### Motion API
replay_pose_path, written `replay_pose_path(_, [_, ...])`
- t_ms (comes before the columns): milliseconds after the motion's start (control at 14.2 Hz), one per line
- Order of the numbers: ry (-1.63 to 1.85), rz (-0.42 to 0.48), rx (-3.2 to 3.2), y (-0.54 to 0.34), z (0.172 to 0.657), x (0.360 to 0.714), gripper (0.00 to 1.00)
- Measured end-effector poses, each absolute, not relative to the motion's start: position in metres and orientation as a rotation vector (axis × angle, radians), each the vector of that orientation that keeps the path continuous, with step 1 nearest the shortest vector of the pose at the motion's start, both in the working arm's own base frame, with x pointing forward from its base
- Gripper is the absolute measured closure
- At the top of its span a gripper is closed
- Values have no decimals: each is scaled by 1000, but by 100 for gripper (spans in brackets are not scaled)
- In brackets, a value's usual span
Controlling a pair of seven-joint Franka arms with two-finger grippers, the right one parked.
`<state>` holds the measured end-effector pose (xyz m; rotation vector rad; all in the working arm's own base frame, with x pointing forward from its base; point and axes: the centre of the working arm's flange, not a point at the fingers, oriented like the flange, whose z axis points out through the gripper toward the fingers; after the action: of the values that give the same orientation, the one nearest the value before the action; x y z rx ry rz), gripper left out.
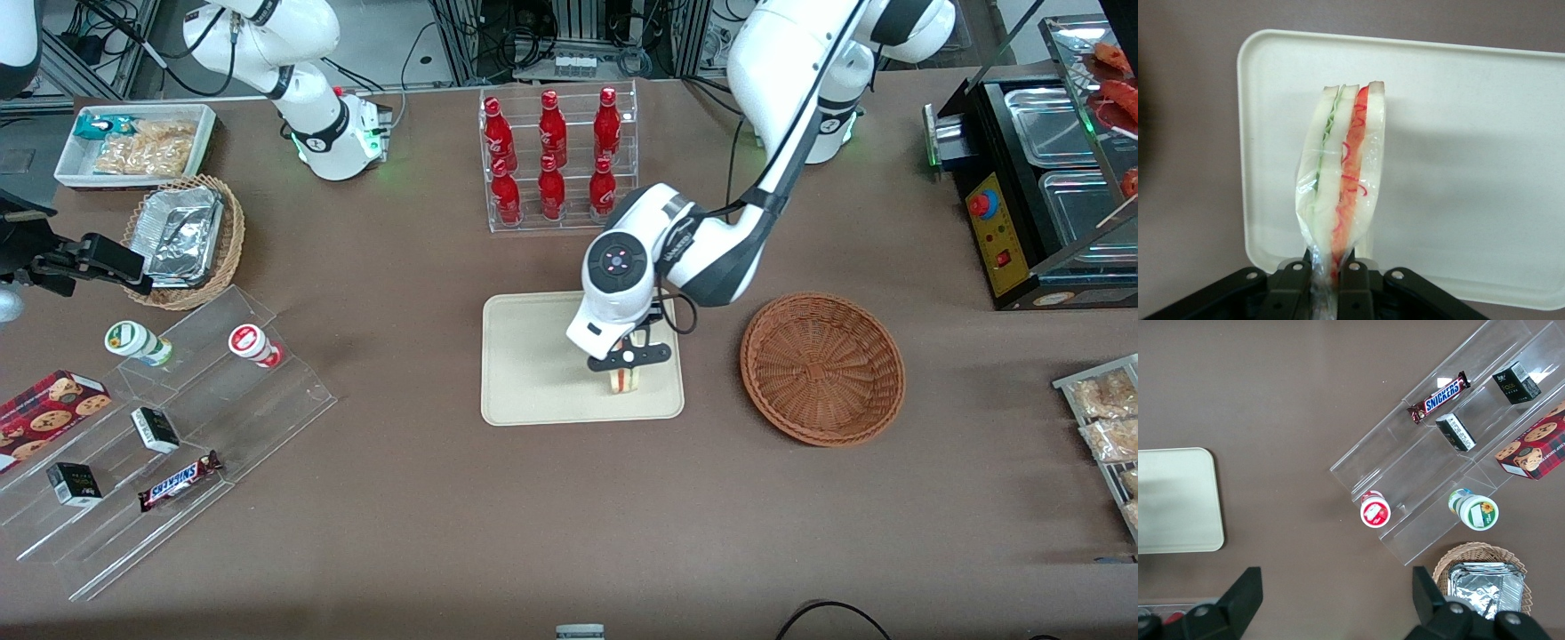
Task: Place sandwich from basket to tray
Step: 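Lift the sandwich and carry it over the beige tray, then lower the sandwich onto the tray and open the left gripper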
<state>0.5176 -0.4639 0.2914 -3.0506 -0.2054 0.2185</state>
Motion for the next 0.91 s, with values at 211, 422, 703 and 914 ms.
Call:
replay_pose_path(211, [-226,201,-3038,-489,277,509,86])
replay_pose_path(422, [-240,173,-3021,-505,268,502,86])
replay_pose_path(703, [-230,187,-3008,-510,253,499,86])
replay_pose_path(914, [-215,193,-3004,-514,249,494,86])
